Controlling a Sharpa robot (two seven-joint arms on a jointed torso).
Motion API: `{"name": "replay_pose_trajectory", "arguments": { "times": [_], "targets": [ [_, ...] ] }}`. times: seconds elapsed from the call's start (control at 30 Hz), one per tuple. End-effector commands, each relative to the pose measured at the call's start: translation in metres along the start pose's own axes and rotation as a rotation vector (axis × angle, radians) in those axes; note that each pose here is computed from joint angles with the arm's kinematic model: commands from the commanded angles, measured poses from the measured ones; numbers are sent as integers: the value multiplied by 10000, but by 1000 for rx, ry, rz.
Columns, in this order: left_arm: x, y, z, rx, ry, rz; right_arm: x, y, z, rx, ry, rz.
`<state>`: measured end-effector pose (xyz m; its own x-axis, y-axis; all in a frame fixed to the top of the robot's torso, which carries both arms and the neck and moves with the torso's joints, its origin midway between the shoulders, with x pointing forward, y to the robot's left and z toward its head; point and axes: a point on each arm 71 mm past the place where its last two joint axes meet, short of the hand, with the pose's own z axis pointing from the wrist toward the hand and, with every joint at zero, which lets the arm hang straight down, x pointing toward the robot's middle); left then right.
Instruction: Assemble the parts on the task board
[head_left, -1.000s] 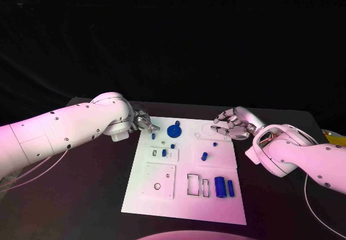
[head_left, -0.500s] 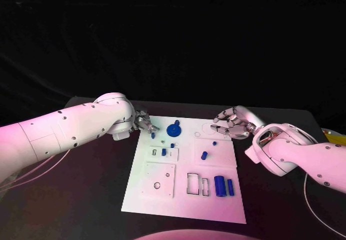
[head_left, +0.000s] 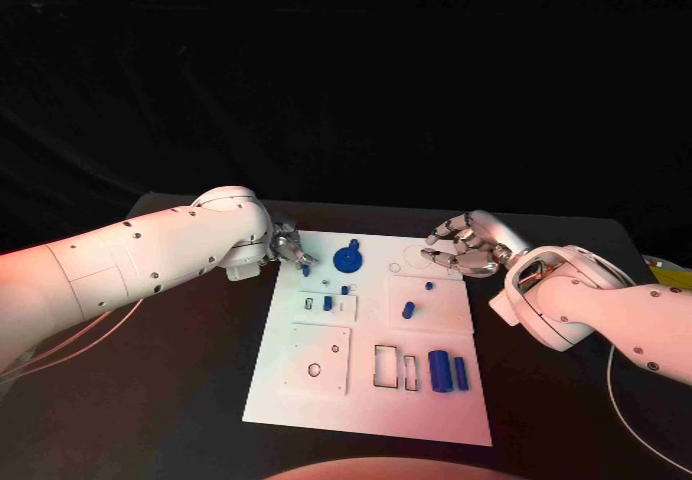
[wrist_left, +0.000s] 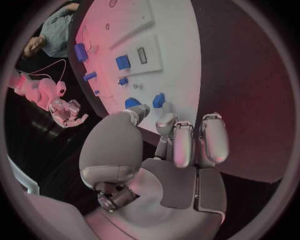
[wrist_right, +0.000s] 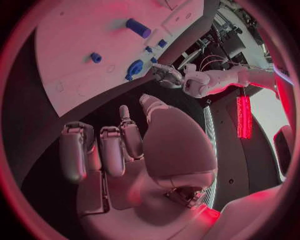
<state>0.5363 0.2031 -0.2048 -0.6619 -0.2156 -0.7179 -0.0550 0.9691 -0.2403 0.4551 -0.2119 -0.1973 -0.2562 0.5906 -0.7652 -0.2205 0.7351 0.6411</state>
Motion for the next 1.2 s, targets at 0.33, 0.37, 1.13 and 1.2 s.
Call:
{"name": "replay_pose_trajectory", "arguments": {
  "times": [0.33, 0.37, 1.13, 1.2],
  "targets": [
    [20, -10, 17, 8, 27, 19, 17, 7, 2, -10, 15, -10],
    [20, -11, 18, 8, 27, 19, 18, 8, 2, -10, 15, -10],
    [22, 27, -12, 62, 37, -152, 16, -1, 4, -8, 17, -11],
    [33, 40, -34, 64, 44, -165, 16, -2, 4, -8, 17, -11]
  ]
}}
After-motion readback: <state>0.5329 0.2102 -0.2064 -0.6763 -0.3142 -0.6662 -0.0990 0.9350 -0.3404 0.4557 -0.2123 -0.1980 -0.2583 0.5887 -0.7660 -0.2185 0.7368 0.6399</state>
